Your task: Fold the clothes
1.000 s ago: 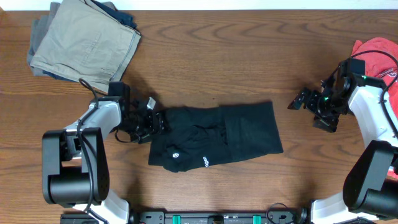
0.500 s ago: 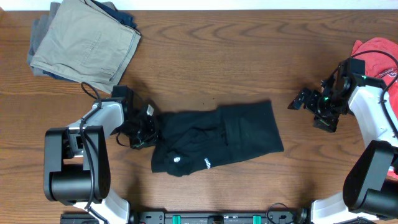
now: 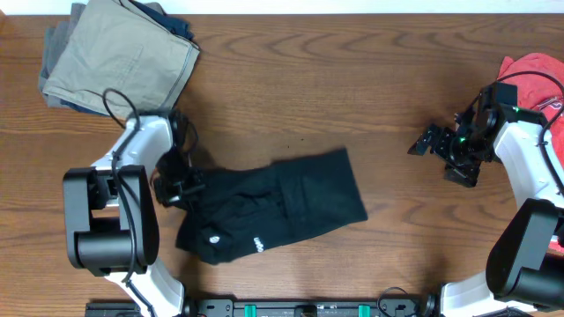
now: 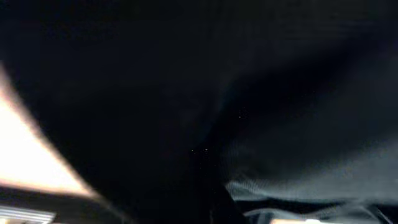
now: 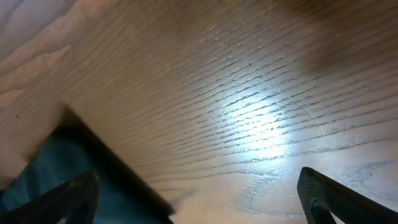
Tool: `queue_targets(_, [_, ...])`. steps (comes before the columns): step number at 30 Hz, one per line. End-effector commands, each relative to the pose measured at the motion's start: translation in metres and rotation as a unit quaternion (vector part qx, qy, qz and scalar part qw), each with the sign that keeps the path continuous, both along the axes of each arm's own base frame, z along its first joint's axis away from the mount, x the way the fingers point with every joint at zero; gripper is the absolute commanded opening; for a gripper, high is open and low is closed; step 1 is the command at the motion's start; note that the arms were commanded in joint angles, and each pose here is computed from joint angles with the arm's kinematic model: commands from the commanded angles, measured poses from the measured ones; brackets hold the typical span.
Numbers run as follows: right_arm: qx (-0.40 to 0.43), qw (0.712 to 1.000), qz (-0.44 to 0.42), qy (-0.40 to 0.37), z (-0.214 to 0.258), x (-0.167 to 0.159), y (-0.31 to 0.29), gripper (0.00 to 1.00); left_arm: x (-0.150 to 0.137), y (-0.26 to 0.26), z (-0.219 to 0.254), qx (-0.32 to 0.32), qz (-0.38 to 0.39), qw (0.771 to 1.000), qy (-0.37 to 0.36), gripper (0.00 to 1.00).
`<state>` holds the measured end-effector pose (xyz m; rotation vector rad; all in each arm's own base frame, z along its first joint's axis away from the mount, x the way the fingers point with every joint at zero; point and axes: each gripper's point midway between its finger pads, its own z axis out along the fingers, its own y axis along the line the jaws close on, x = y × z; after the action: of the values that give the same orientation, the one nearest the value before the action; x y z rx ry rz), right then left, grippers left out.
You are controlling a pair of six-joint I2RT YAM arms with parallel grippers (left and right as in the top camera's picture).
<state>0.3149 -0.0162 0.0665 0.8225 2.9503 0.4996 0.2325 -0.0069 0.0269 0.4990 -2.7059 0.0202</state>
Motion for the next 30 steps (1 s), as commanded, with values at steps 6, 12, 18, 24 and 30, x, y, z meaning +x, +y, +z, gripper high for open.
queue_targets(6, [-0.005, 1.000, 0.004, -0.018, 0.009, 0.005, -0.002, 0.99, 0.027, 0.014, 0.082, 0.043, -0.007, 0.993, -0.107, 0.06])
queue_targets(12, [-0.005, 1.000, 0.004, -0.018, 0.009, 0.005, -0.002, 0.99, 0.021, -0.006, 0.128, 0.013, -0.019, 0.983, -0.184, 0.06])
queue_targets(18, [-0.005, 1.000, 0.004, -0.018, 0.009, 0.005, -0.002, 0.99, 0.020, -0.051, 0.151, -0.052, -0.060, 0.967, -0.241, 0.06])
queue_targets(24, [-0.005, 1.000, 0.004, -0.019, 0.009, 0.005, -0.002, 0.99, 0.030, -0.092, 0.152, -0.073, -0.070, 0.959, -0.266, 0.06])
queue_targets(30, [-0.005, 1.000, 0.004, -0.019, 0.009, 0.005, -0.003, 0.99, 0.043, -0.150, 0.151, -0.115, -0.092, 0.941, -0.306, 0.06])
